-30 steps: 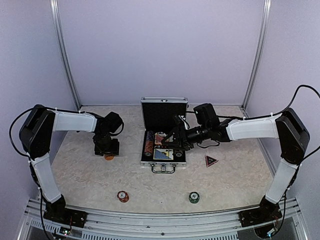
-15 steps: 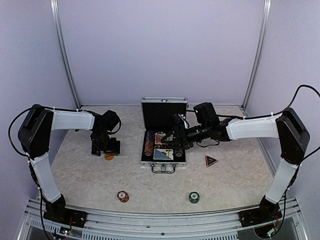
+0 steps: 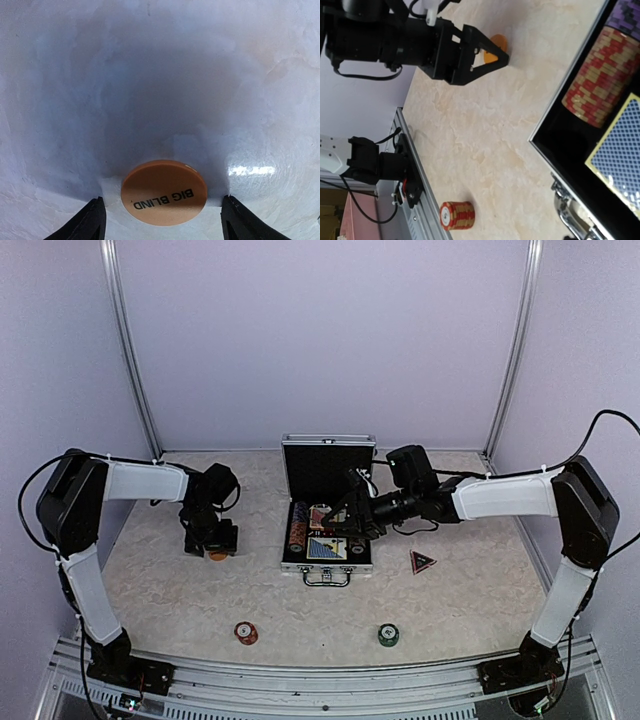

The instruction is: Pack up texas hold em set

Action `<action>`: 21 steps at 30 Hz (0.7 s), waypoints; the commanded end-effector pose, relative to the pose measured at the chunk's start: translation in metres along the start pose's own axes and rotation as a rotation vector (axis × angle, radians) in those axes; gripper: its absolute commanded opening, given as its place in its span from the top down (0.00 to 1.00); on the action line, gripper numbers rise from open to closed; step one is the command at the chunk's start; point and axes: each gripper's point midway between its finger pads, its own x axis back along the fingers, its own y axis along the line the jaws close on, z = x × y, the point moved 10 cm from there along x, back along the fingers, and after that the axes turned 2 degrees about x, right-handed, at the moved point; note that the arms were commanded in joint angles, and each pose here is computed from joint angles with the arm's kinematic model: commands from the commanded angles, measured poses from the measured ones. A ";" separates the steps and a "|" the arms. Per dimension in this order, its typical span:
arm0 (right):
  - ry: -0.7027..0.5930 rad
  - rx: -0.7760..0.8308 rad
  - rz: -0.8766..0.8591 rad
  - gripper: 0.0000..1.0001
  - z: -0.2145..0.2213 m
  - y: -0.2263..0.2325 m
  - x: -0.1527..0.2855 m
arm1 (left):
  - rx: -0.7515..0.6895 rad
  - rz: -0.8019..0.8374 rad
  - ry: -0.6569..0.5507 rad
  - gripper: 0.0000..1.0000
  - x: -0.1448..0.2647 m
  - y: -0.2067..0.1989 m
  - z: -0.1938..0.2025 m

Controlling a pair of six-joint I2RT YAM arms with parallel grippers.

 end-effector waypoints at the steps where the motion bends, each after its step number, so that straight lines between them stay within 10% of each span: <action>1: -0.016 0.027 -0.013 0.31 -0.003 0.011 0.002 | -0.015 -0.018 0.039 0.24 -0.008 0.002 0.009; 21: -0.013 0.024 -0.017 0.31 -0.003 0.011 0.001 | -0.008 -0.011 0.068 0.45 -0.026 0.004 0.011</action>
